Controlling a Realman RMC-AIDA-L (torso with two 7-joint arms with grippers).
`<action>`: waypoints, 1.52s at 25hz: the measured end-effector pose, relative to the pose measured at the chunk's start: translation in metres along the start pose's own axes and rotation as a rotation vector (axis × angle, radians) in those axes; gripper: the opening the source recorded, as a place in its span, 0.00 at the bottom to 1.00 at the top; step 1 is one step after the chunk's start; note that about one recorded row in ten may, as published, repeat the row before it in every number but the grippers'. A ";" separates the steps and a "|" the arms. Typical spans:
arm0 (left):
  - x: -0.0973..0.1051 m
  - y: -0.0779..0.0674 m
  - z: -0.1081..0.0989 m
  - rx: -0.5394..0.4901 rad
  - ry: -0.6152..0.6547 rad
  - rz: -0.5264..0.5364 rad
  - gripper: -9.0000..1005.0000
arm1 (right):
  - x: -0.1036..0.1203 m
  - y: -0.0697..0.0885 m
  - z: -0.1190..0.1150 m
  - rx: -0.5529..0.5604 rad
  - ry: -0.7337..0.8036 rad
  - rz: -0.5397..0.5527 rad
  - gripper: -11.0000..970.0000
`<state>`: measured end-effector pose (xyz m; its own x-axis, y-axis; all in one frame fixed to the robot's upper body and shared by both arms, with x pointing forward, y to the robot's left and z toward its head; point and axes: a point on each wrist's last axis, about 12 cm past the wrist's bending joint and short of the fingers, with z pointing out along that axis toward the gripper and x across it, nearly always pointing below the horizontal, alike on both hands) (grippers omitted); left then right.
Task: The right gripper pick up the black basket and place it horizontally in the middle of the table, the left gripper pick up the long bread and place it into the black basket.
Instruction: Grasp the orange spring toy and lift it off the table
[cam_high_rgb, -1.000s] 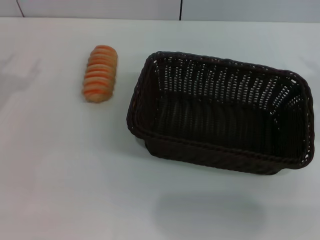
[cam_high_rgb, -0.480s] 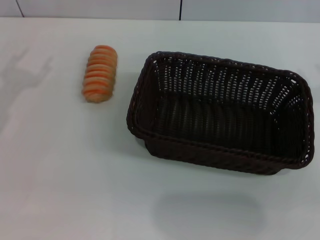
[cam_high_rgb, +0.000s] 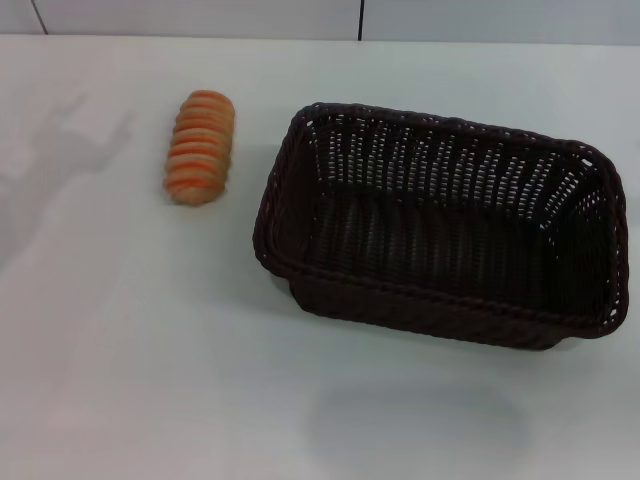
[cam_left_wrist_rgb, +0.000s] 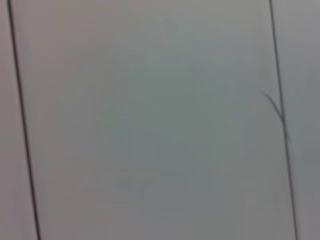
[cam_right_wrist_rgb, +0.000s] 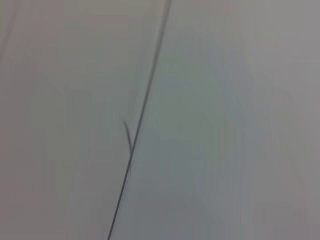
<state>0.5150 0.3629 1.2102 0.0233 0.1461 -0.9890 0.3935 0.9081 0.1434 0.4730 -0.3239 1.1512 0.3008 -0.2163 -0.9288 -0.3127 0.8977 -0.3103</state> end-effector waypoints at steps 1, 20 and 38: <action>-0.008 -0.002 0.001 0.001 0.008 0.003 0.74 | -0.002 -0.003 -0.005 0.013 -0.022 -0.037 0.52; -0.032 -0.007 0.033 -0.005 0.151 -0.043 0.74 | 0.022 -0.064 -0.098 0.364 0.168 -0.092 0.52; -0.091 -0.023 0.097 0.106 0.505 -0.153 0.80 | 0.018 -0.062 -0.097 0.311 0.210 -0.152 0.52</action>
<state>0.5934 0.2907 1.2936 -0.4759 0.2094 -0.8542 0.4493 0.8928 -0.0314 0.4105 -0.4212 1.1339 0.1223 -0.4001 -0.9083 0.0187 0.9159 -0.4009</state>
